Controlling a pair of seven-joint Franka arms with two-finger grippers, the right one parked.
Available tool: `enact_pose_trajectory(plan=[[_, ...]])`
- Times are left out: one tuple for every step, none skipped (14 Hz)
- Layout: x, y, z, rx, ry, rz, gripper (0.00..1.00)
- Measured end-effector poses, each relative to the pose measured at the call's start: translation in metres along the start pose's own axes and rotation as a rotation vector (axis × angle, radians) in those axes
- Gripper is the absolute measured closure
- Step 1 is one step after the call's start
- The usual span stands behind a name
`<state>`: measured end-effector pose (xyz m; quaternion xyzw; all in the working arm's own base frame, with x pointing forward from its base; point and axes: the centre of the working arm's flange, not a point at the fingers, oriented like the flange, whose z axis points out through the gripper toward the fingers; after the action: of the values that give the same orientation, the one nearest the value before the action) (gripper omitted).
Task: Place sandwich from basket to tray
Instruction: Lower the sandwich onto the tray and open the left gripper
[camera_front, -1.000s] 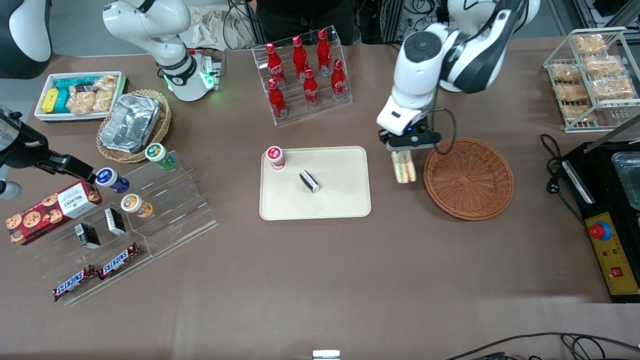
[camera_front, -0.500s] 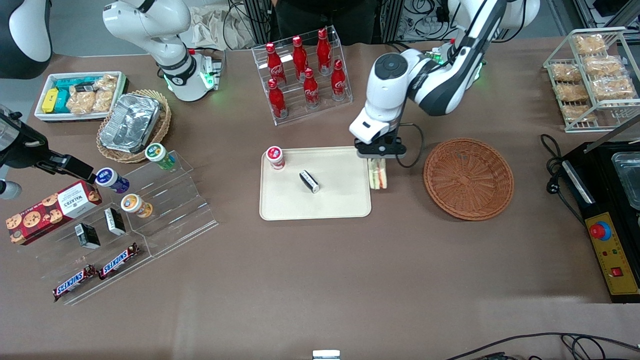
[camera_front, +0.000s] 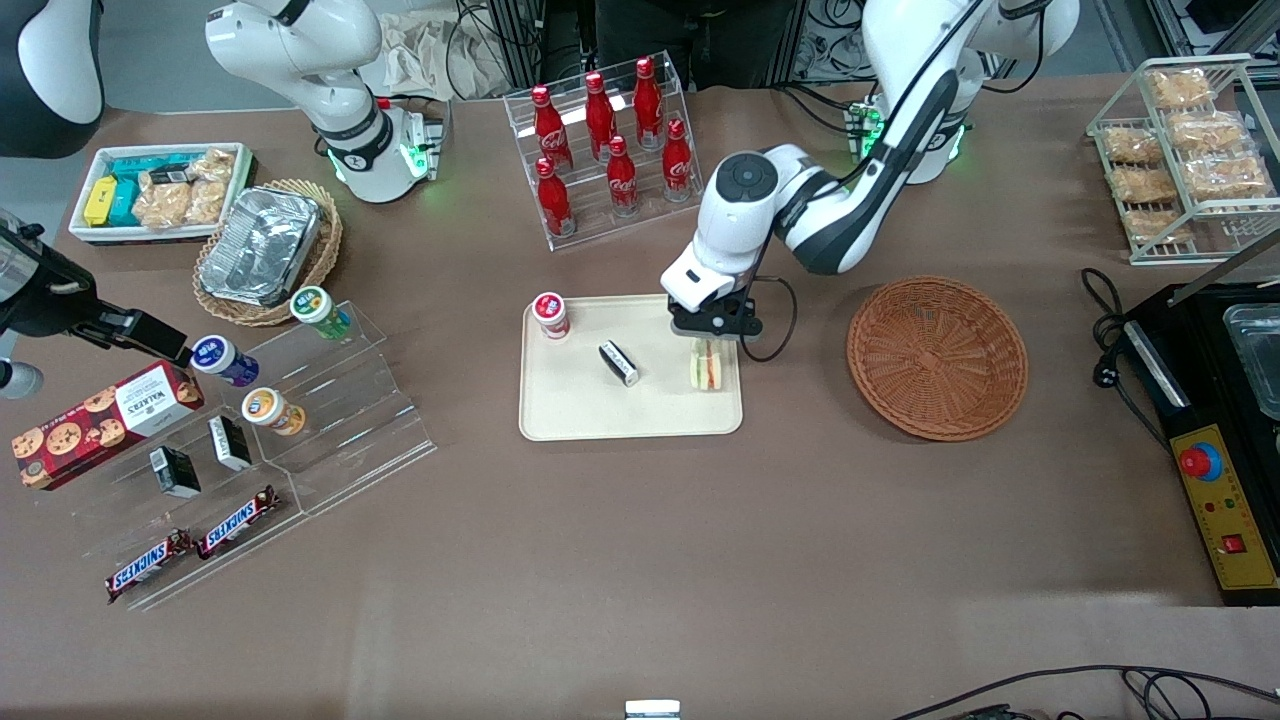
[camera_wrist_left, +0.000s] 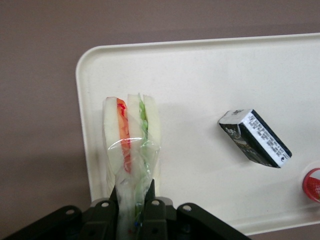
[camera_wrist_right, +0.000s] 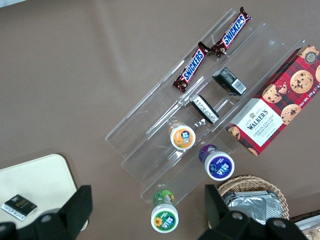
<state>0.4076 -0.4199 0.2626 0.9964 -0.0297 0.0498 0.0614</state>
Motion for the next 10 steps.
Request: enact_pose_trajectory(plan=[[0.002,0.0,0.008,-0.002,-0.001,-0.003,0.81],[0.004,-0.001,0.015,0.002,0.0,-0.005,0.81],[0.006,-0.002,0.019,0.008,0.003,-0.006,0.81],[0.008,-0.004,0.021,0.013,0.006,-0.008,0.81],[0.009,-0.004,0.02,0.015,0.009,-0.009,0.81],[0.01,-0.005,0.02,0.015,0.011,-0.009,0.81],[0.01,-0.005,0.02,0.016,0.011,-0.009,0.81],[0.01,-0.005,0.02,0.018,0.014,-0.005,0.81],[0.011,-0.006,0.021,0.023,0.019,0.004,0.81],[0.012,-0.007,0.021,0.027,0.023,0.009,0.75]])
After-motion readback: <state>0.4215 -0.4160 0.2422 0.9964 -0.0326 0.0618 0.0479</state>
